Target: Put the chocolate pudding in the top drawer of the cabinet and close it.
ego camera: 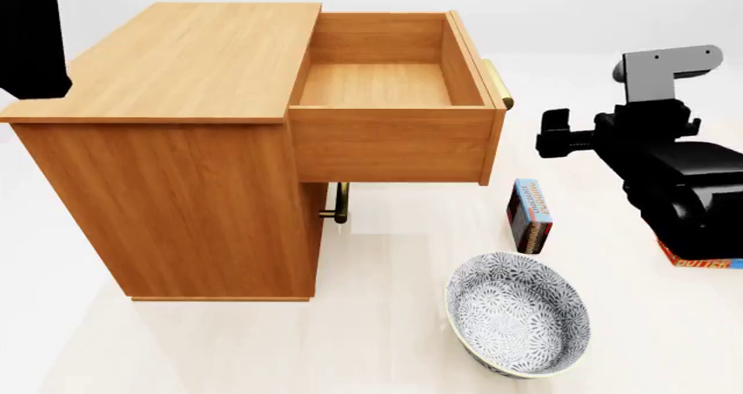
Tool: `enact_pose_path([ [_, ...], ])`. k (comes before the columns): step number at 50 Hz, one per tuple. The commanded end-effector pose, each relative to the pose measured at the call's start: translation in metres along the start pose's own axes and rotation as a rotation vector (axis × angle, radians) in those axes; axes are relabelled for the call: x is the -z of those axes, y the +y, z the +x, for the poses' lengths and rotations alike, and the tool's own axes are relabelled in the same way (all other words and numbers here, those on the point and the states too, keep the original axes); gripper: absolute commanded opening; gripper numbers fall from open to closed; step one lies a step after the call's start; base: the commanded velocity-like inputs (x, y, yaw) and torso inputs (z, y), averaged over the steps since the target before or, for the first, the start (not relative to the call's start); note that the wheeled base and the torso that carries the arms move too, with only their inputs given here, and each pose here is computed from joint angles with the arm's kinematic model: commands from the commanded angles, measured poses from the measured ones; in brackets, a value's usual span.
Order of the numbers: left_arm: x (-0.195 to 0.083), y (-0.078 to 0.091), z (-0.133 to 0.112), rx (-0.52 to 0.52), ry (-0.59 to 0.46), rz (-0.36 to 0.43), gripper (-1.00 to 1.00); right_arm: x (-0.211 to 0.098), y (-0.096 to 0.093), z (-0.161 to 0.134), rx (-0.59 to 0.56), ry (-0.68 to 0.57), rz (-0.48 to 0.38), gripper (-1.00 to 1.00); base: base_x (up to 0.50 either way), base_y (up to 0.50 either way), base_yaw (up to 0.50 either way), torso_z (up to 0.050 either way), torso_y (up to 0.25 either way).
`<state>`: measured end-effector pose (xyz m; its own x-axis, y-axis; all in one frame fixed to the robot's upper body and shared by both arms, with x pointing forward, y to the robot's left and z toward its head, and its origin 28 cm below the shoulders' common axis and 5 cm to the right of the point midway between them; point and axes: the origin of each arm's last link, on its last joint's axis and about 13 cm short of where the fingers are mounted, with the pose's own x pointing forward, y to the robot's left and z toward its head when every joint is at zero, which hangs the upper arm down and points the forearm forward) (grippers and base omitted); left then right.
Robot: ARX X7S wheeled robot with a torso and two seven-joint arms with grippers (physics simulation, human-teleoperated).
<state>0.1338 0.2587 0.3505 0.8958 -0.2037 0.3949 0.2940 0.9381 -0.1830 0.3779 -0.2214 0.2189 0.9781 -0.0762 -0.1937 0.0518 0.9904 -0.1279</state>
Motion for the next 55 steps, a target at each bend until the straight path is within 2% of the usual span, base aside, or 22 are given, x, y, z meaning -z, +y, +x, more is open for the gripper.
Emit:
enact_pose_path([
  [1, 0.002, 0.001, -0.001, -0.008, 0.003, -0.013, 1.0, 0.014, 0.009, 0.013, -0.026, 0.058, 0.003, 1.0, 0.0, 0.0, 0.0, 0.0, 0.0],
  [32, 0.005, 0.004, 0.005, -0.009, 0.013, -0.017, 1.0, 0.031, 0.034, 0.032, -0.118, 0.161, 0.017, 1.0, 0.0, 0.0, 0.0, 0.0, 0.0],
  [55, 0.006, 0.004, 0.005, -0.01, 0.022, -0.023, 1.0, 0.054, 0.041, 0.036, -0.109, 0.295, 0.001, 1.0, 0.0, 0.0, 0.0, 0.0, 0.0],
])
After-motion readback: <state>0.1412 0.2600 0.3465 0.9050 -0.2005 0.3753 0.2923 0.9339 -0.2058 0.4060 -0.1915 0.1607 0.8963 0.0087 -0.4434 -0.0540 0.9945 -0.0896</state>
